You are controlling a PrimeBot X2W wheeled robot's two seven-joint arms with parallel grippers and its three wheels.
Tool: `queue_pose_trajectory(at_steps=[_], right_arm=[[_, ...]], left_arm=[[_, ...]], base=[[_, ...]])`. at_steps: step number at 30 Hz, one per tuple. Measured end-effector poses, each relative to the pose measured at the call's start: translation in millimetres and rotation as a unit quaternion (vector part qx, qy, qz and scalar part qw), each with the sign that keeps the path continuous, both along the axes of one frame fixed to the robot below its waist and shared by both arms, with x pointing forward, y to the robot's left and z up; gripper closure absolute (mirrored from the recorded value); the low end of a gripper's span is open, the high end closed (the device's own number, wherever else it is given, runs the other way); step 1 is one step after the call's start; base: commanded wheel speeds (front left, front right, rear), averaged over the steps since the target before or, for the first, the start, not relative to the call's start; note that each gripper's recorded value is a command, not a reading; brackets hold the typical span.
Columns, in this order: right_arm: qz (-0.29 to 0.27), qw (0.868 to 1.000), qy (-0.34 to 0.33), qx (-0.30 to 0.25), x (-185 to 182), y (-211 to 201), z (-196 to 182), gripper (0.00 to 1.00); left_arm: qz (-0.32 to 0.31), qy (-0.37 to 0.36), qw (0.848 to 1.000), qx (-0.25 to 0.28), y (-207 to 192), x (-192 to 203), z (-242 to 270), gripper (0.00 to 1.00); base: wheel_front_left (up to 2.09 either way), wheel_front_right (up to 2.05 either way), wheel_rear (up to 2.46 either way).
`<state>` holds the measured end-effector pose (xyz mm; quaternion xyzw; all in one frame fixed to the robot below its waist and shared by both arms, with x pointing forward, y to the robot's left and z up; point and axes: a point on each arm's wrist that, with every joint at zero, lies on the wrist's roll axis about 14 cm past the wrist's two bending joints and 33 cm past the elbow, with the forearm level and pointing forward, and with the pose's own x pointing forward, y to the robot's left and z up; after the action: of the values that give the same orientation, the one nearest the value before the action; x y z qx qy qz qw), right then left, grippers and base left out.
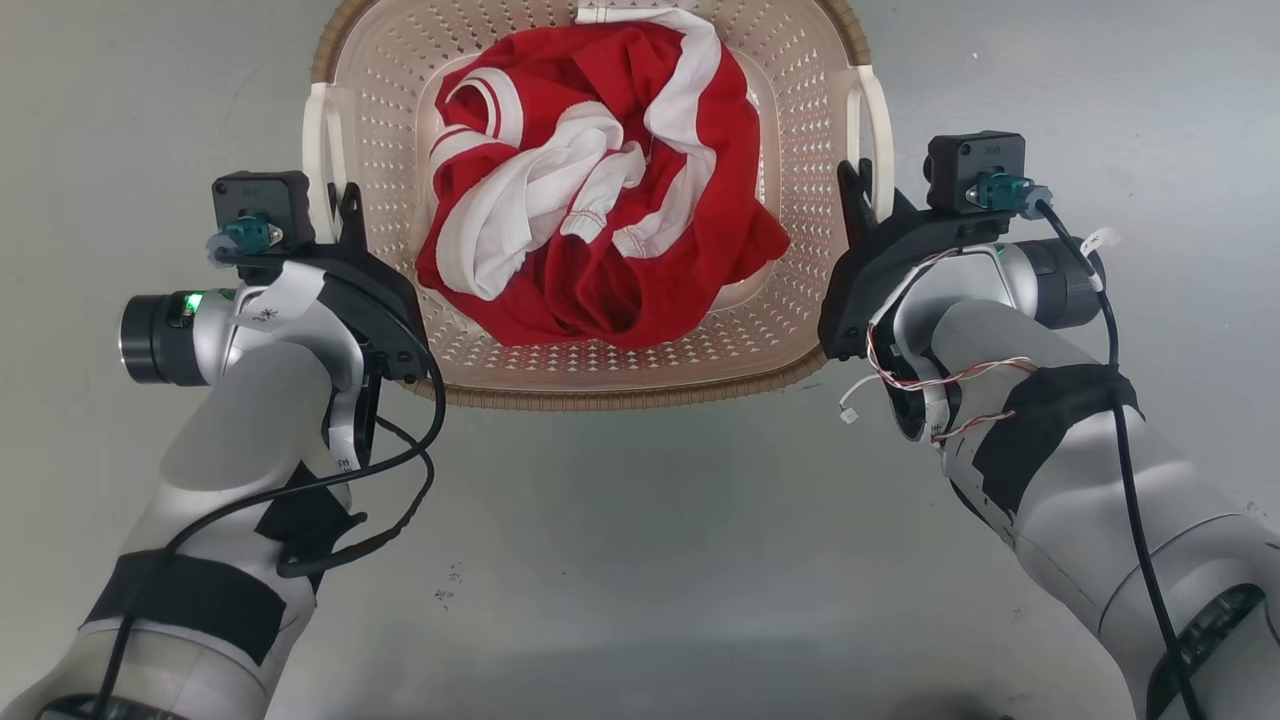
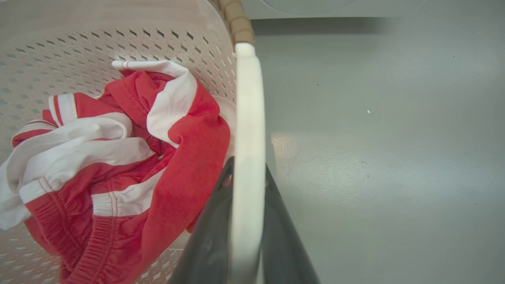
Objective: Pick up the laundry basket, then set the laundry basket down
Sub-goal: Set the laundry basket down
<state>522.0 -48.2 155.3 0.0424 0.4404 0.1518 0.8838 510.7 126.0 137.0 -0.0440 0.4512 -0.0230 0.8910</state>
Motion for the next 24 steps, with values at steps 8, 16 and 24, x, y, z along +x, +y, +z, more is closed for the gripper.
queue_pose_trajectory(at_steps=[8,16,24], right_arm=[[0.002,1.000,-0.003,0.001,0.7,1.2,1.6,0.51],[0.008,1.000,-0.011,0.013,1.7,11.3,8.9,0.00],[0.005,0.999,-0.030,0.011,10.0,8.7,20.0,0.00]], left_arm=[[-0.002,-0.001,1.000,0.005,1.5,-0.1,0.0,0.64],[-0.007,-0.014,1.000,0.002,-5.6,7.4,6.3,0.00],[-0.006,-0.024,1.000,0.007,-2.9,11.2,13.7,0.00]], base=[[0.00,0.00,0.00],[0.00,0.00,0.00],[0.00,0.00,0.00]])
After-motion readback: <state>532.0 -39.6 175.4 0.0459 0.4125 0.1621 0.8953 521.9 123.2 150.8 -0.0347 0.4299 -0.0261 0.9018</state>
